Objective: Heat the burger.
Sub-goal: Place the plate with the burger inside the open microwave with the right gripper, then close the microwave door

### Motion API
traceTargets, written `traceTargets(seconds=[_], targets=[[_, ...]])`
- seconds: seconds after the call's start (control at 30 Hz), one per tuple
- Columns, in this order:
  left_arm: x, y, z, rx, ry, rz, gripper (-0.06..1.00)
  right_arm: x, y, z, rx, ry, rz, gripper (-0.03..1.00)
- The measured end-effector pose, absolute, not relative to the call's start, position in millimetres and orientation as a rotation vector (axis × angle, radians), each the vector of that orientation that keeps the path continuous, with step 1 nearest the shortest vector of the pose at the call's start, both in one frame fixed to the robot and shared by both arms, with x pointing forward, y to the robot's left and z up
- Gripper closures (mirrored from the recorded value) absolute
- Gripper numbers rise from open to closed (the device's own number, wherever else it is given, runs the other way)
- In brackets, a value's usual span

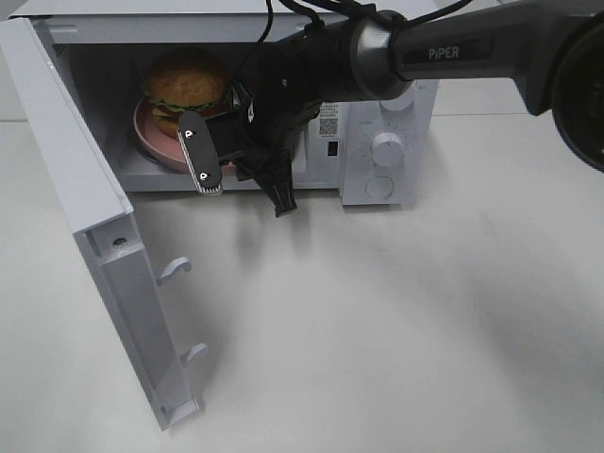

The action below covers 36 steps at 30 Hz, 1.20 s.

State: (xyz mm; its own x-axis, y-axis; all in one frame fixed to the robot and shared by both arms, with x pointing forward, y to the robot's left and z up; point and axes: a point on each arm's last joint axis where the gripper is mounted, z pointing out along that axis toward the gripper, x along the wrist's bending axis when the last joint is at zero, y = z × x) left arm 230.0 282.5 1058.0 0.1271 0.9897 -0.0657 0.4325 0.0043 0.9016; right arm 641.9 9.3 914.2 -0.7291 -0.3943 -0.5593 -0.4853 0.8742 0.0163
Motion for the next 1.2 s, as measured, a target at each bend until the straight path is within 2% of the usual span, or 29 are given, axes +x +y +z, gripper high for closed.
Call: traceTargets(seconds=[0.33,0.5,0.6,0.67,0.77,0.83,1.2], targets=[[230.0,282.5,1058.0,1.561,1.432,0.833,-0.05,649.5,15.2,913.0,-0.631,2.461,0.227,0.92],[230.0,282.5,1058.0,1.561,1.432,0.833,-0.05,651.2,14.8,913.8,-0.625,2.447,0.235,0.87],[230.0,282.5,1058.0,1.561,1.432,0.833,-0.05,653.1,15.4,916.1,-0.617,2.43,0.248,0.83],[230.0,282.5,1058.0,1.561,1.432,0.833,-0.05,656.7,15.8,920.2,-0.603,2.403,0.264,0.75],[230.0,282.5,1058.0,1.561,1.432,0.833,-0.05,657.1,15.5,920.3,-0.598,2.402,0.266,0.73],[230.0,282.5,1058.0,1.561,1.432,0.833,-0.05,657.2,14.9,920.3,-0.596,2.407,0.263,0.64],[230.0,282.5,1058.0,1.561,1.432,0.833,-0.05,649.5,9.3,928.4,-0.591,2.409,0.27,0.51]])
